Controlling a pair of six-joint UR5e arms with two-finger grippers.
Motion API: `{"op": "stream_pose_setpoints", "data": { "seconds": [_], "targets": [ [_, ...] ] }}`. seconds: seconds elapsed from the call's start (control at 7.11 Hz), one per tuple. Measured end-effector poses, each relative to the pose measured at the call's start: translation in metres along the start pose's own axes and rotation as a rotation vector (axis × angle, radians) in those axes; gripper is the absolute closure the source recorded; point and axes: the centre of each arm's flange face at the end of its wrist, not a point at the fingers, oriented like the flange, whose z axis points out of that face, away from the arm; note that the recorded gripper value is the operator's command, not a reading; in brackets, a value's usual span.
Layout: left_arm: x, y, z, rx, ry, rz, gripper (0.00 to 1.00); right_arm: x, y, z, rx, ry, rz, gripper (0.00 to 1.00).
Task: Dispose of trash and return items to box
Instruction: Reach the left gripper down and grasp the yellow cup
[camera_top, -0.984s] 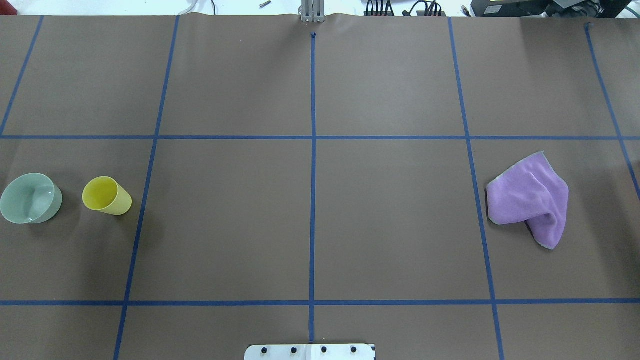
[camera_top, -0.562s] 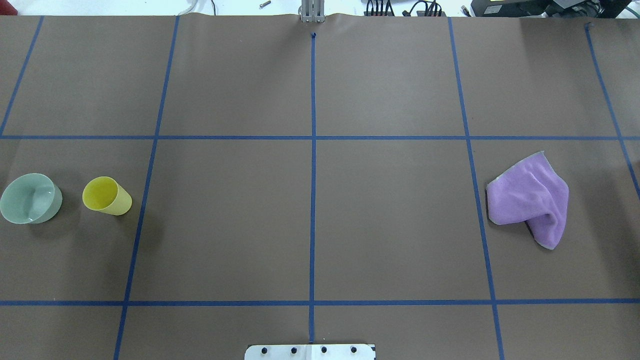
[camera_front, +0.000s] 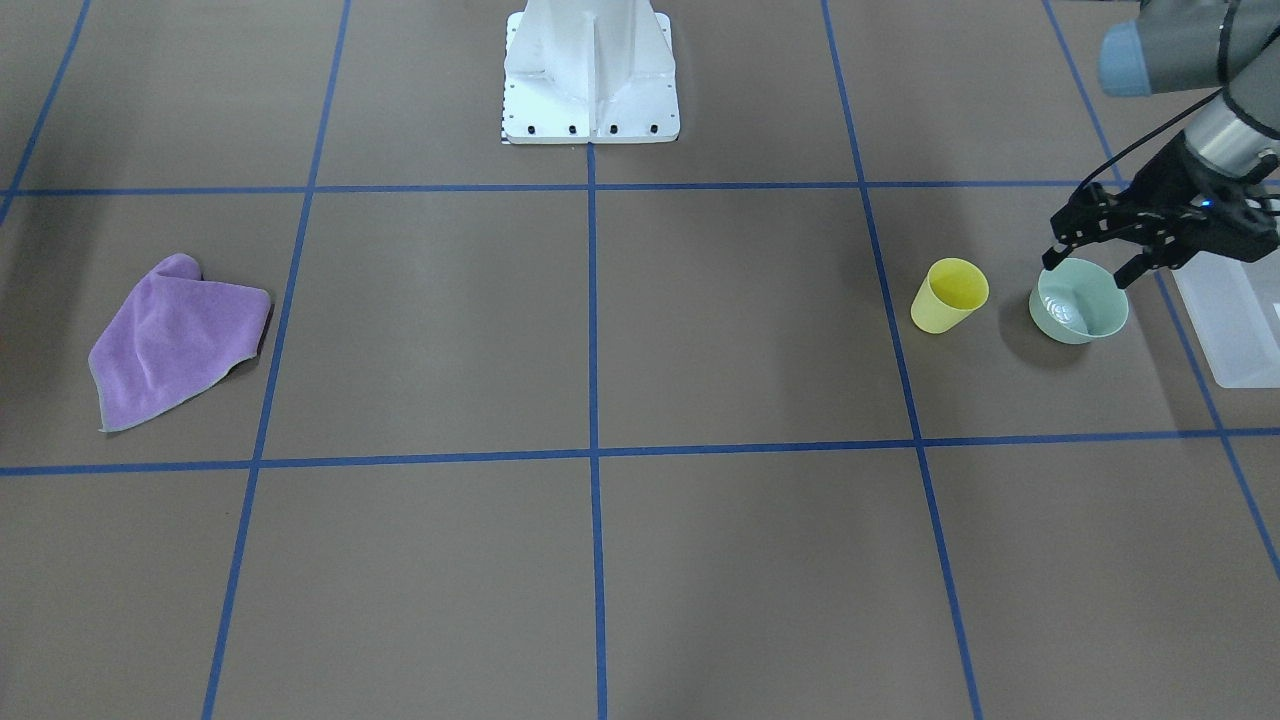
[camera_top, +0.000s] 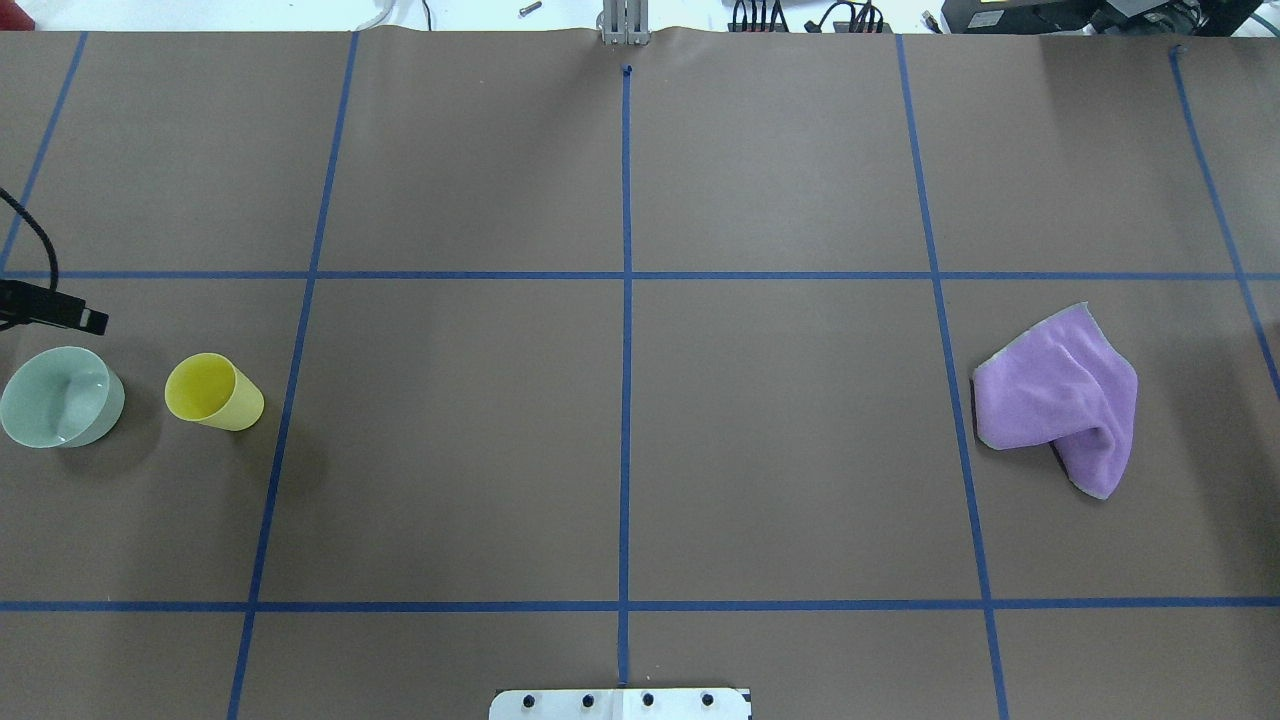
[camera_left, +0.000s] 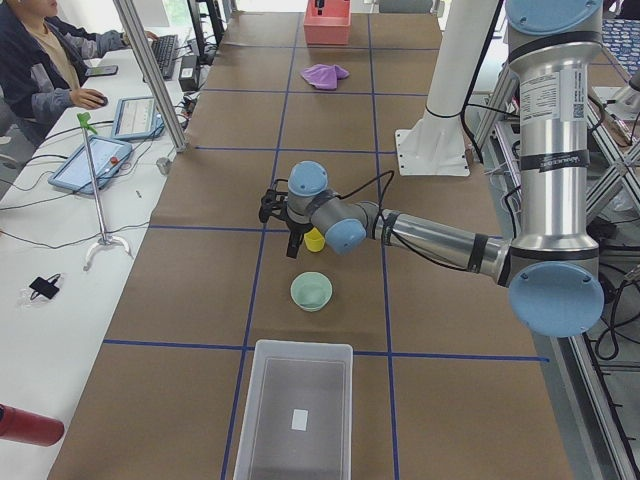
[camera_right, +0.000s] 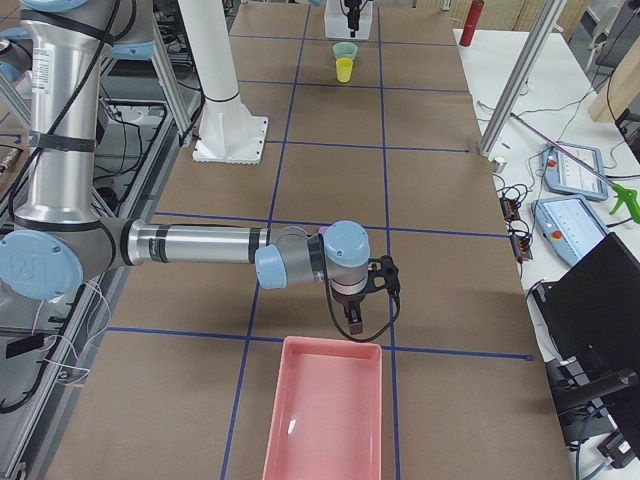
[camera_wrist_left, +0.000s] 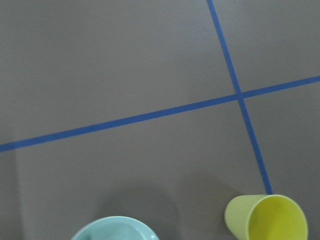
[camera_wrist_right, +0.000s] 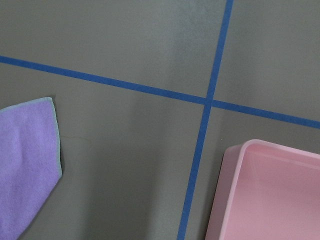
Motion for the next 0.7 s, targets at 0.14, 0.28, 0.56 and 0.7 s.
{"op": "stream_pose_setpoints", "data": {
  "seconds": [0.14,0.28,0.56,0.7],
  "targets": [
    [0.014,0.006,0.024,-0.01,-0.032,0.002,0.06,0.0,0.003,0.002,-0.004,-0.006,0.004,0.0],
    [0.022,0.011,0.037,-0.021,-0.045,0.011,0.07,0.001,0.004,0.003,-0.007,-0.011,0.007,0.0],
    [0.044,0.022,0.059,-0.056,-0.034,0.021,0.22,0.002,0.006,0.005,-0.013,-0.016,0.014,0.0],
    [0.054,0.025,0.067,-0.071,-0.028,0.02,0.37,0.003,0.006,0.006,-0.015,-0.017,0.017,0.0]
  ]
}}
